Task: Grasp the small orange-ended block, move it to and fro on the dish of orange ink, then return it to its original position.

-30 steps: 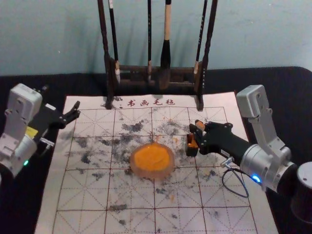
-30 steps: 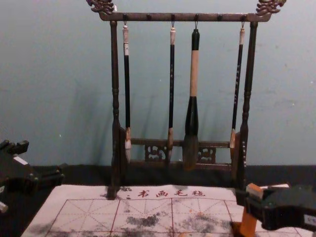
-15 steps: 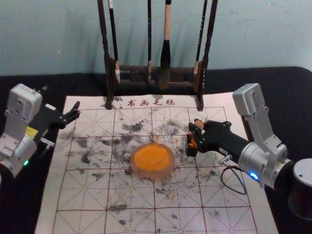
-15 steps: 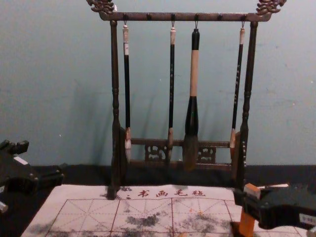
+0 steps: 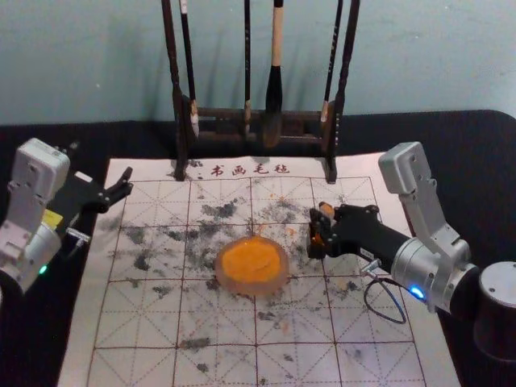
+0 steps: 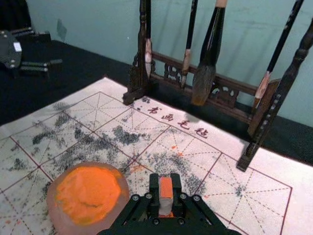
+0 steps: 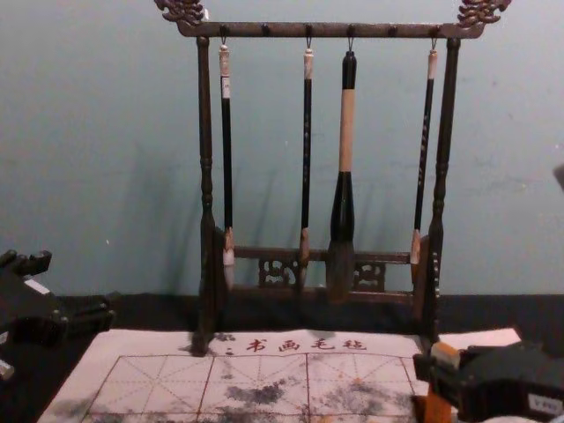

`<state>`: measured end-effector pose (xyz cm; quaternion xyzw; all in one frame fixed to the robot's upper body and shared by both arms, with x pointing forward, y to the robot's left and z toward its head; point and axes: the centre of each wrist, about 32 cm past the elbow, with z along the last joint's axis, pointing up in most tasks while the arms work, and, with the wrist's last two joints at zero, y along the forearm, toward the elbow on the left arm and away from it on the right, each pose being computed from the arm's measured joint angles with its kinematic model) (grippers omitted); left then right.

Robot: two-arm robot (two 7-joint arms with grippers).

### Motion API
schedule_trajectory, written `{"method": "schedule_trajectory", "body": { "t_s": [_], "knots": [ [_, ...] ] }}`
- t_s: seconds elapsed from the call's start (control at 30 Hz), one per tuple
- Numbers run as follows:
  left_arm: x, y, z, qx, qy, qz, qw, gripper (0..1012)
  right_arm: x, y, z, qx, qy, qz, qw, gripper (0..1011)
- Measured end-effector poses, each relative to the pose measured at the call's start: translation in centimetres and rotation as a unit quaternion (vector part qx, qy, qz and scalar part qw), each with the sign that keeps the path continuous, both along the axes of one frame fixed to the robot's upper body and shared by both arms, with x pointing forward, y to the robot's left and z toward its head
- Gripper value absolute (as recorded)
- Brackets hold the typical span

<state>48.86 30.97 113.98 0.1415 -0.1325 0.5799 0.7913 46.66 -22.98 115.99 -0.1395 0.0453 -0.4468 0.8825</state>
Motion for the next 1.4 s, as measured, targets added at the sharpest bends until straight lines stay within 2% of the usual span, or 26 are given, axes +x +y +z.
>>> {"method": "schedule_trajectory", "body": {
  "t_s": [0.53, 1.4],
  "knots": [
    [0.0, 0.0, 0.0, 0.0, 0.0, 0.0, 1.0, 1001, 0.5, -0.1, -1.1, -0.018, 0.004, 0.008, 0.9998, 111],
    [0.0, 0.0, 0.0, 0.0, 0.0, 0.0, 1.0, 1001, 0.8, 0.0, -1.4, -0.022, 0.005, 0.009, 0.9997, 110]
  ]
}}
